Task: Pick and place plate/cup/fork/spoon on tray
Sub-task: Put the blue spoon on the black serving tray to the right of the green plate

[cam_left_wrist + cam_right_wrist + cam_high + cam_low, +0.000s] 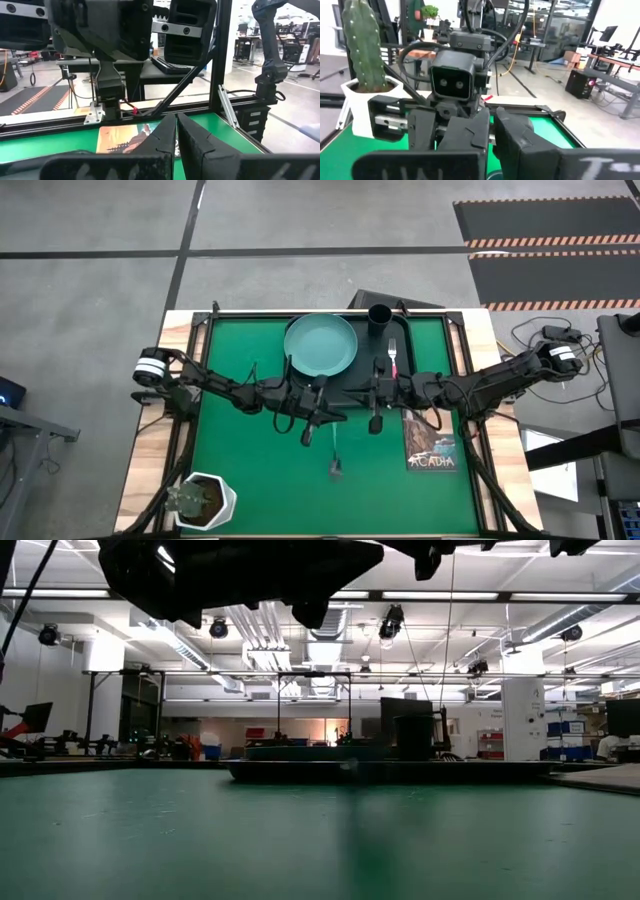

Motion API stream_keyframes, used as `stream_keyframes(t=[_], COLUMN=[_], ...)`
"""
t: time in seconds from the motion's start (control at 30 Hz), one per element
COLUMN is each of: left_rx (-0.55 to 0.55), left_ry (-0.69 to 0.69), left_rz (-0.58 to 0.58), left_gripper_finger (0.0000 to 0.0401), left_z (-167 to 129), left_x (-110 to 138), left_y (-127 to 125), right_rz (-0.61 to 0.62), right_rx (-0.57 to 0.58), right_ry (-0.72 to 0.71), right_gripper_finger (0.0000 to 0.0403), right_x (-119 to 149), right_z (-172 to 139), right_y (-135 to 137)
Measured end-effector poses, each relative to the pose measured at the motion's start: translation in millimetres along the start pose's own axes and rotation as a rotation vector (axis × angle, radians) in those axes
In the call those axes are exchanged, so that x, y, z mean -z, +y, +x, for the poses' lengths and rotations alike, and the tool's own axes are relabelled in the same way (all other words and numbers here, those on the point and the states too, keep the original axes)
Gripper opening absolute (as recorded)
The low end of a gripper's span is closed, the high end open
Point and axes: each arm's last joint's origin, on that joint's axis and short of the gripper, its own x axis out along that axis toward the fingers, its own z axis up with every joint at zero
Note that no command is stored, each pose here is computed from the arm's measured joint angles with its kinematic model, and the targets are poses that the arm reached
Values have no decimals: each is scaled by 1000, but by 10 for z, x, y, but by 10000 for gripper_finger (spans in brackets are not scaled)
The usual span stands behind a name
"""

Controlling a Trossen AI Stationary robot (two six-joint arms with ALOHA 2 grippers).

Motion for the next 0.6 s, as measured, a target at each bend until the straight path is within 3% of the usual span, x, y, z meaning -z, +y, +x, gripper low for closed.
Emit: stream_keyframes(t=[0.17,0.33,0.47,0.6], left_rx=[0,-1,-5,25], left_ry=[33,224,406,488], left_rz=[-27,-113,-171,-162], left_gripper_finger=[0,0,0,0], left_z=[-54,-141,-255,-279], left_x=[59,103,122,192], left_y=[-9,-44,-113,-219], right_rz=[-26,-20,118,243], right_rx=[12,-6,-18,-16], right_ry=[75,221,424,607], right_gripper_finger=[9,9,9,9], right_x=[13,20,164,310], right_z=[-54,-192,-323,-451], right_y=[-19,-50,-5,135])
